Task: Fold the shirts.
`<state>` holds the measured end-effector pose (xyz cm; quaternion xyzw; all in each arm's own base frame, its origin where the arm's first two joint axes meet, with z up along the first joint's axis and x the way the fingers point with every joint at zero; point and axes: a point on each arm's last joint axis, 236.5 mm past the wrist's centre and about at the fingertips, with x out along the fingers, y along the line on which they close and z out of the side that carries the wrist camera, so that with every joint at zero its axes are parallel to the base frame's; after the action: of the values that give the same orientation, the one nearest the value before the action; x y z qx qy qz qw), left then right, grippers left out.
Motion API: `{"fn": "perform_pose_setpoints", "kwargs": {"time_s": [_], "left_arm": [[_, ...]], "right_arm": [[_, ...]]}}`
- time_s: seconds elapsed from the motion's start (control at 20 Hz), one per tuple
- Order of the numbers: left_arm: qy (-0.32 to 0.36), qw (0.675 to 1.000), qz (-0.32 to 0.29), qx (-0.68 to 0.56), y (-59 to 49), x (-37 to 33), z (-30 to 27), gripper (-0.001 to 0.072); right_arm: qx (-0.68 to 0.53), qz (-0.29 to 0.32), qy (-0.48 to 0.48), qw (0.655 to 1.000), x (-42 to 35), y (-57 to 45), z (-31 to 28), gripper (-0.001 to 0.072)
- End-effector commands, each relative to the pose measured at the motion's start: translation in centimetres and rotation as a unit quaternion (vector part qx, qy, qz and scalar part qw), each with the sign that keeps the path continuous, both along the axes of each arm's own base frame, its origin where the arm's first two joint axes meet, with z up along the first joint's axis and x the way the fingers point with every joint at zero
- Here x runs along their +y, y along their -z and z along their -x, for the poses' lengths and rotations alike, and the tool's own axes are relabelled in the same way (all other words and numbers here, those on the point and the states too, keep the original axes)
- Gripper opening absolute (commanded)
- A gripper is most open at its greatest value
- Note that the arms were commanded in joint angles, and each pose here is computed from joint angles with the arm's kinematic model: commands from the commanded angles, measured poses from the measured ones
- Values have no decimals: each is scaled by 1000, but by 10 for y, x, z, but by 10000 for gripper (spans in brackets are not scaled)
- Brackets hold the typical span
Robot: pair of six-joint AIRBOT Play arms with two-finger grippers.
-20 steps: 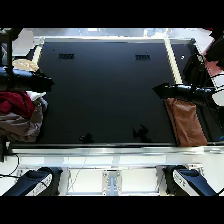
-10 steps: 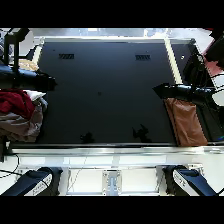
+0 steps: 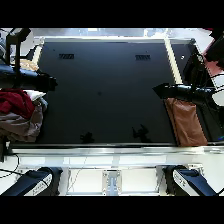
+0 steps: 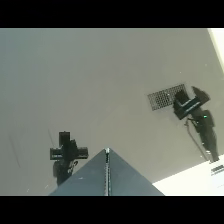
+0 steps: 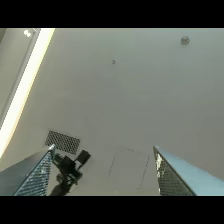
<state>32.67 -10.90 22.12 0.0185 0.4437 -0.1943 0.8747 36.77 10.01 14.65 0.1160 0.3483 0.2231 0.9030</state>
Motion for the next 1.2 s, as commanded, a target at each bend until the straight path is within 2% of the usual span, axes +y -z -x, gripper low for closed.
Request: {"fn": "perform_pose_setpoints", "kwargs": {"time_s": [0.0,0.45,0.5,0.55,0.6,0.7,0.8,0.85,0.9,1.05,1.15], "left_arm": [[-7,1000,-14,-1,2,7,-2,18],[-7,1000,-12,-3,1,6,-3,29],[-8,1000,-11,-7,0,6,-4,182],[-11,1000,-13,-13,-1,8,-7,380],[-24,999,-37,-27,-2,20,-13,444],[-85,983,-148,-72,-9,79,-33,444],[-178,931,-292,-130,-42,159,-46,444],[-240,896,-336,-167,-67,197,-51,443],[-293,870,-346,-193,-83,225,-55,443],[-414,848,-299,-146,-51,298,-53,443],[-470,838,-265,-84,-6,347,-47,443]], "right_arm": [[0,0,0,1000,0,0,0,695],[0,0,0,1000,0,0,0,695],[0,0,0,1000,0,0,0,695],[0,0,0,1000,0,0,0,695],[0,0,0,1000,0,0,0,695],[0,0,0,1000,0,0,0,695],[0,0,0,1000,0,0,0,695],[0,0,0,1000,0,0,0,695],[0,0,0,1000,0,0,0,695],[-7,0,5,1000,-1,-3,-3,695],[-36,0,26,999,-8,-14,-15,695]]}}
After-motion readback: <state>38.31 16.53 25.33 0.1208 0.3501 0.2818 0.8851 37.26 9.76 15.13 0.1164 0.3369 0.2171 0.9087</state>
